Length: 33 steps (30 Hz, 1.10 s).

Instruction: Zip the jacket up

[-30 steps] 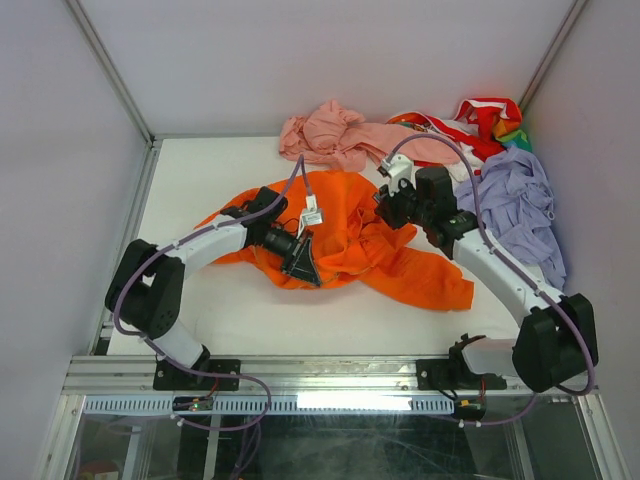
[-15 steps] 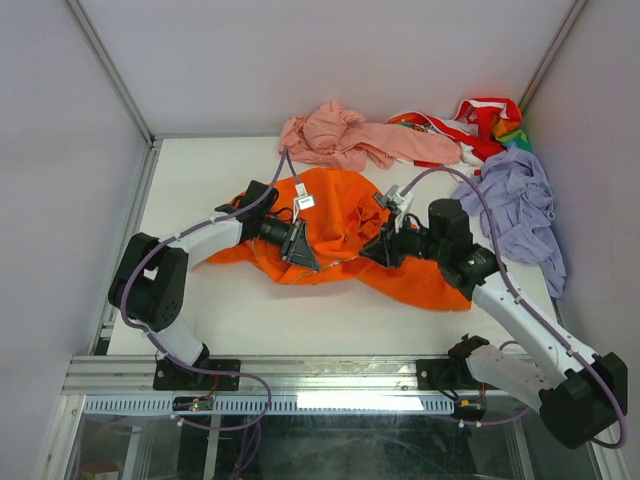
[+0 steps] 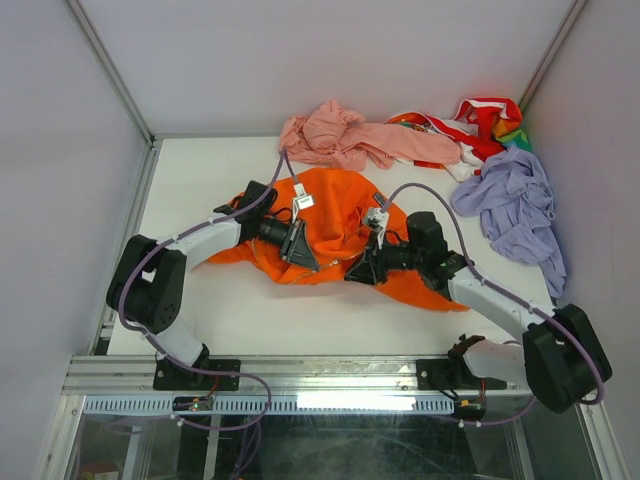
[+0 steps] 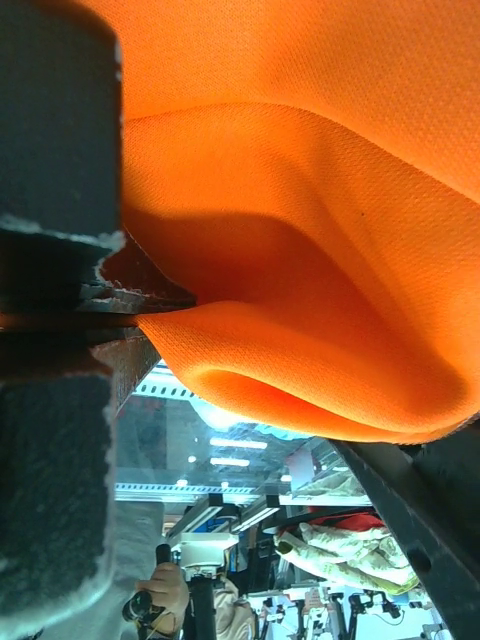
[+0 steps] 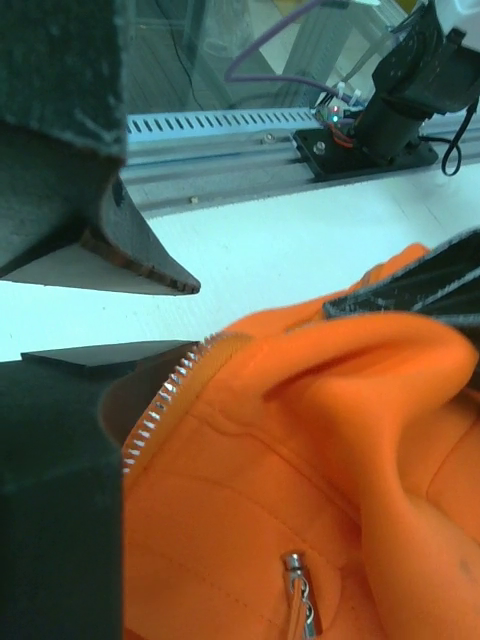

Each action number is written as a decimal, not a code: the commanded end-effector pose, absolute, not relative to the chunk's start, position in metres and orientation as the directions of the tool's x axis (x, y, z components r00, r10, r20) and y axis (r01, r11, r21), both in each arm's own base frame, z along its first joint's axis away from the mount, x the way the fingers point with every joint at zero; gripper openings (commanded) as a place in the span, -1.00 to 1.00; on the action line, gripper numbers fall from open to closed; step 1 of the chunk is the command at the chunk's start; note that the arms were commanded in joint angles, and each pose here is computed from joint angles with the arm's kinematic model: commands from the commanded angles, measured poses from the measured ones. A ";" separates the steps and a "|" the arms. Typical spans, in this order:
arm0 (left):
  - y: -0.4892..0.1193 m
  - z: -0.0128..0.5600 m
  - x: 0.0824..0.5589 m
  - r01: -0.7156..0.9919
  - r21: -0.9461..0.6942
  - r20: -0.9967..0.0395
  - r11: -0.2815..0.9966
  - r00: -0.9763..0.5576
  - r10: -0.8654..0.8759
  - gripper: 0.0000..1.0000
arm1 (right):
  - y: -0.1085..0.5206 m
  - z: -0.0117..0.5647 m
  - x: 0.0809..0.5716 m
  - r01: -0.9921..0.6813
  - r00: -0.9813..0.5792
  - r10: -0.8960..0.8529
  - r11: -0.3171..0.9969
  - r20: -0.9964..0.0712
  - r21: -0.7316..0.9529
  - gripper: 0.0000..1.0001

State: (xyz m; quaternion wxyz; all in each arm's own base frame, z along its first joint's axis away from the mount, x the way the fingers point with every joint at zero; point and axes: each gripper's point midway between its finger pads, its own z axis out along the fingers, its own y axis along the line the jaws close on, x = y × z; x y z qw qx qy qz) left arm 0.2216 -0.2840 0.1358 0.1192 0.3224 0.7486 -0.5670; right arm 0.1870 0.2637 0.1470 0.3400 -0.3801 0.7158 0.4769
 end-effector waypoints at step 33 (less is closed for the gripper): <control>-0.275 0.177 0.243 0.770 -0.595 -0.695 0.230 -0.636 0.335 -1.00 | 0.324 0.187 0.206 -0.881 -0.398 -0.255 -0.162 -0.881 0.445 -0.27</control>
